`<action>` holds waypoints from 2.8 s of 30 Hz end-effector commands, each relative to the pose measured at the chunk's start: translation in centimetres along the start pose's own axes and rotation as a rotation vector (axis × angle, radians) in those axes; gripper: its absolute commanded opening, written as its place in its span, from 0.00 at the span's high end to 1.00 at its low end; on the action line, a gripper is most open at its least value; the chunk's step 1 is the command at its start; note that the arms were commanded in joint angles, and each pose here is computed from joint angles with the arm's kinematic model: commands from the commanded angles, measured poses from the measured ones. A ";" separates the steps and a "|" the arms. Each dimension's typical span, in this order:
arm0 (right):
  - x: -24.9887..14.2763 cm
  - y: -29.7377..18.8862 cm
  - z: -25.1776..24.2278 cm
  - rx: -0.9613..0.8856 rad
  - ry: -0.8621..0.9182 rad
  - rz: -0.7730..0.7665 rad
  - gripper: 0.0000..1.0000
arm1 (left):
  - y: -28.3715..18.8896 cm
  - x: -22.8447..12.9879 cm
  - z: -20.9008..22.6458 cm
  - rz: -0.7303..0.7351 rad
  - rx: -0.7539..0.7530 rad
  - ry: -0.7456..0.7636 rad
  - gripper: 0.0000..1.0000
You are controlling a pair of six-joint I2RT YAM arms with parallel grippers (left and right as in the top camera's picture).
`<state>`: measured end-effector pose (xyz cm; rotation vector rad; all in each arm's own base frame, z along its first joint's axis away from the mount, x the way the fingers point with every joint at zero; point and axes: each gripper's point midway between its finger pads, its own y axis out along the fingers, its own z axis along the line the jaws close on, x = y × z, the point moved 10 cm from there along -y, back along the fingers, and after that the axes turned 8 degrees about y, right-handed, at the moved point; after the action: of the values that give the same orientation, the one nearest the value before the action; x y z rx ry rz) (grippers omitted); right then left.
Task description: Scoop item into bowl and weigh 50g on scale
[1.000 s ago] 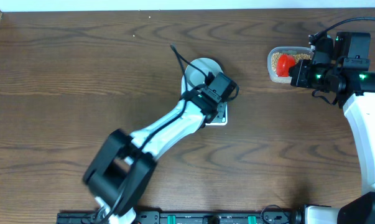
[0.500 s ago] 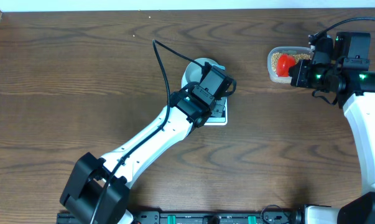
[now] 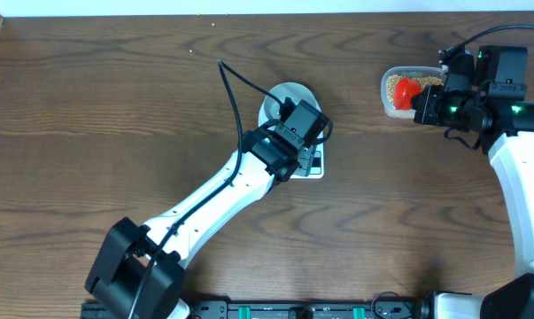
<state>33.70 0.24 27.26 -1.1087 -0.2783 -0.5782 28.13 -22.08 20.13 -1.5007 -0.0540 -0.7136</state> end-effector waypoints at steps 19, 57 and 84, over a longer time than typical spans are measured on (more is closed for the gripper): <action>0.7 -1.1 0.4 0.007 -0.027 -0.047 0.99 | -6.0 -1.5 6.7 -0.057 -0.274 0.077 0.13; 0.6 -1.1 0.4 0.005 -0.025 -0.040 0.99 | -7.0 -2.8 7.5 -0.087 -0.181 0.083 0.12; 0.4 -1.0 0.3 0.002 -0.019 -0.026 0.99 | -5.8 -5.8 7.2 -0.216 -0.197 0.040 0.12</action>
<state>33.60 0.25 27.19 -1.1107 -0.2709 -0.5736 23.73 -12.85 23.25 -1.6821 -0.1049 -0.9530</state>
